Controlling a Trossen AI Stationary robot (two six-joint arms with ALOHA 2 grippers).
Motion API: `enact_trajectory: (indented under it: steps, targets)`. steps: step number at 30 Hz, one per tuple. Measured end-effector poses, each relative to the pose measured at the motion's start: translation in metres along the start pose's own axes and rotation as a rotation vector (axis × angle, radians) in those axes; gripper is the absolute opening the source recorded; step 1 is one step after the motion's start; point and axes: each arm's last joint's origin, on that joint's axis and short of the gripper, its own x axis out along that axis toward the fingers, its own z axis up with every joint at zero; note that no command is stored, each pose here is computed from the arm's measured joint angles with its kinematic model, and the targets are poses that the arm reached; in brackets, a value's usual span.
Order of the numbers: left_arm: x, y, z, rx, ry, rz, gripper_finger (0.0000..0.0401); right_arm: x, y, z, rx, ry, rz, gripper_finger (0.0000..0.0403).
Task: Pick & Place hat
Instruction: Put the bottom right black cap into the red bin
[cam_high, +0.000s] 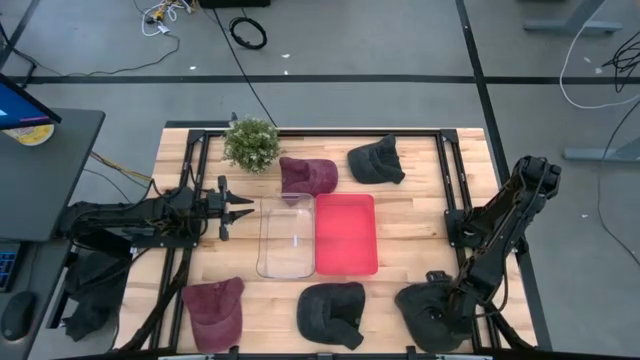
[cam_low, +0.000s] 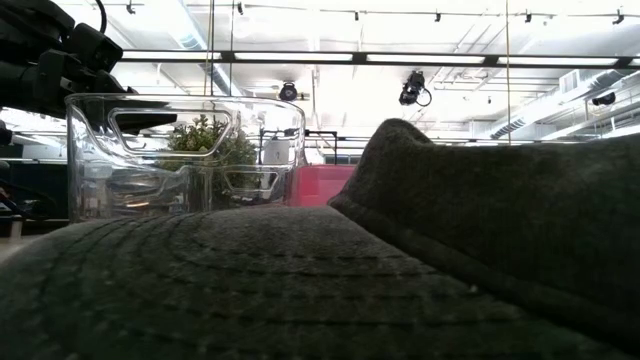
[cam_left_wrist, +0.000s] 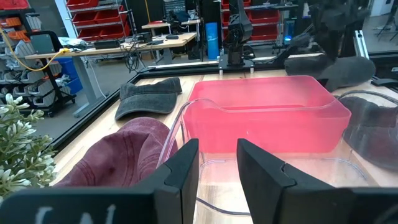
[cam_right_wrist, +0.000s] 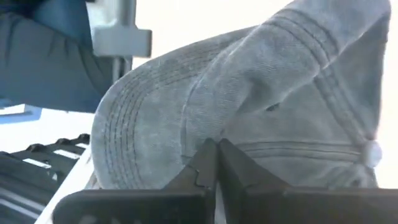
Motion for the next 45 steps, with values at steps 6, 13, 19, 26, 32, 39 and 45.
enact_trajectory:
  steps: [6, 13, 19, 26, 32, 39, 45]
  targets:
    - [0.000, 0.000, 0.000, 0.000, 0.000, 0.000, 0.0115, -0.020, 0.017, 0.016, -0.109, -0.117, -0.019, 0.0003]
    - [0.000, 0.000, 0.000, 0.000, 0.001, 0.000, 0.0115, -0.048, 0.034, 0.038, -0.277, -0.368, -0.148, 0.0002]
    - [0.000, 0.000, 0.000, 0.000, 0.000, 0.000, 0.0115, -0.064, 0.039, 0.051, -0.334, -0.571, -0.338, 0.0001]
    - [0.000, 0.000, 0.000, 0.000, 0.000, 0.000, 0.0115, -0.071, 0.029, 0.067, -0.338, -0.724, -0.554, 0.0002]
    - [0.000, 0.000, 0.000, 0.000, 0.000, 0.000, 0.0115, -0.074, 0.013, 0.085, -0.335, -0.720, -0.628, 0.0001]
    - [0.000, 0.000, 0.000, 0.000, 0.000, 0.000, 0.0115, -0.078, -0.015, 0.107, -0.286, -0.696, -0.716, 0.0001]
    - [0.000, 0.000, 0.000, 0.000, 0.000, 0.000, 0.0115, -0.081, -0.039, 0.122, -0.234, -0.670, -0.754, 0.0002]
